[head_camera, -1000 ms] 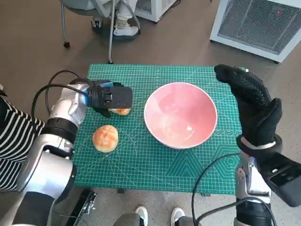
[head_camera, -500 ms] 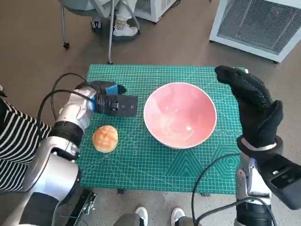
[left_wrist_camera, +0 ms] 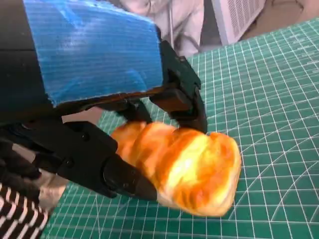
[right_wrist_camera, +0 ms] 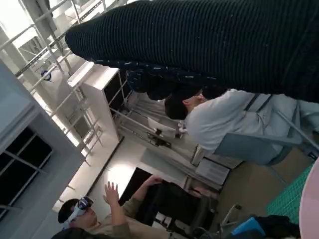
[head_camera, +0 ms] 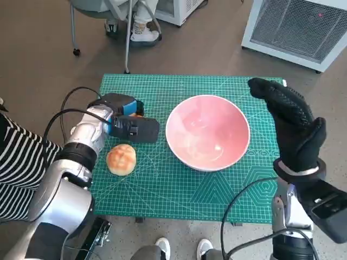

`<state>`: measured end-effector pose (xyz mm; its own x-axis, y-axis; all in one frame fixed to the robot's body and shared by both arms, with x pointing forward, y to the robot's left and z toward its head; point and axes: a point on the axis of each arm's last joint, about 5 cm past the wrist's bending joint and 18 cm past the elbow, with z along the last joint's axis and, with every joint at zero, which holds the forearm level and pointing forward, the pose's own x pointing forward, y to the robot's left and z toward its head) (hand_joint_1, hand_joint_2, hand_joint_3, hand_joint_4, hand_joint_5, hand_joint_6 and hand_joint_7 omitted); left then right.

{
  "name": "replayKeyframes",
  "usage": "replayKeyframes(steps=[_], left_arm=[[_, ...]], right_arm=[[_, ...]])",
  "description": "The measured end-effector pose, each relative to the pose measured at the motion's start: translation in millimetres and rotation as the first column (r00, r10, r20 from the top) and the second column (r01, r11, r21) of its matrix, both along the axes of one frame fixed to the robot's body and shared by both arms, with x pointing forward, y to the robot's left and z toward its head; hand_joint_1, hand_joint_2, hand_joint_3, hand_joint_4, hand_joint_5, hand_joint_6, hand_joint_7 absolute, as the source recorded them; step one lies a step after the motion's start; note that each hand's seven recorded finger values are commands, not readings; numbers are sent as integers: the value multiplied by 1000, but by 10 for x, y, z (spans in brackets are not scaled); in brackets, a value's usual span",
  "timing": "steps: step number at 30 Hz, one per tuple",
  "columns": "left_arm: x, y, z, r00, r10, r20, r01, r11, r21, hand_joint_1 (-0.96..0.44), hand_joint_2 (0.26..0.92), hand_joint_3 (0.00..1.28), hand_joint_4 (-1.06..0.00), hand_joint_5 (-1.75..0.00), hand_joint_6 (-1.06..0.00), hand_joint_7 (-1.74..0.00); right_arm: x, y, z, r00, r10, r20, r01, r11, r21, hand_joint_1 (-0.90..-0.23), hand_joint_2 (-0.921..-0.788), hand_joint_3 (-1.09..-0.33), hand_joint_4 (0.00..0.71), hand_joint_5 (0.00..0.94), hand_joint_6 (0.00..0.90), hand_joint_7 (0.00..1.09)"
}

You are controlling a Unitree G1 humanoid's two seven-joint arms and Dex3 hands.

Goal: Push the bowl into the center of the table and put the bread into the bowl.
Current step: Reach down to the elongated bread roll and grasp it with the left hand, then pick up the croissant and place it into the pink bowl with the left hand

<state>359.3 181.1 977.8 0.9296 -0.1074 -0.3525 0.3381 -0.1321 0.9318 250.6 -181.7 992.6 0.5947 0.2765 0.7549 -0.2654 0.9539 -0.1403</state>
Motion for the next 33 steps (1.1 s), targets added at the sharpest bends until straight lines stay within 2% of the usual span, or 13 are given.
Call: replayKeyframes(steps=[16,21,24,27,33], left_arm=[[1,26,32,999,-25,41,27,999,-42,0,920,78,-677,-1216,-610,-1140],[20,24,131,993,-51,103,63,990,-124,0,921,69,-684,-1202,-623,-1133],[41,6,251,980,-87,181,119,977,-177,0,921,93,-650,-1216,-599,-1181],[58,-23,388,956,-119,268,181,958,-221,1,920,66,-676,-1172,-634,-1163],[54,-117,677,875,-195,443,339,901,-272,1,920,45,-708,-1139,-650,-1145]], right_arm=[[-1,0,-8,1000,1,-7,-1,1000,1,-695,-921,-713,198,3,131,373],[-2,-2,-13,1000,2,-13,-2,1000,3,-692,-921,-712,197,1,129,377],[-3,-3,-17,1000,4,-16,-4,1000,9,-692,-921,-712,195,1,127,379],[-3,-3,-17,1000,7,-19,-6,1000,12,-692,-921,-711,195,1,126,381],[-7,-2,-15,1000,12,-20,-11,1000,20,-694,-921,-711,195,0,124,385]])
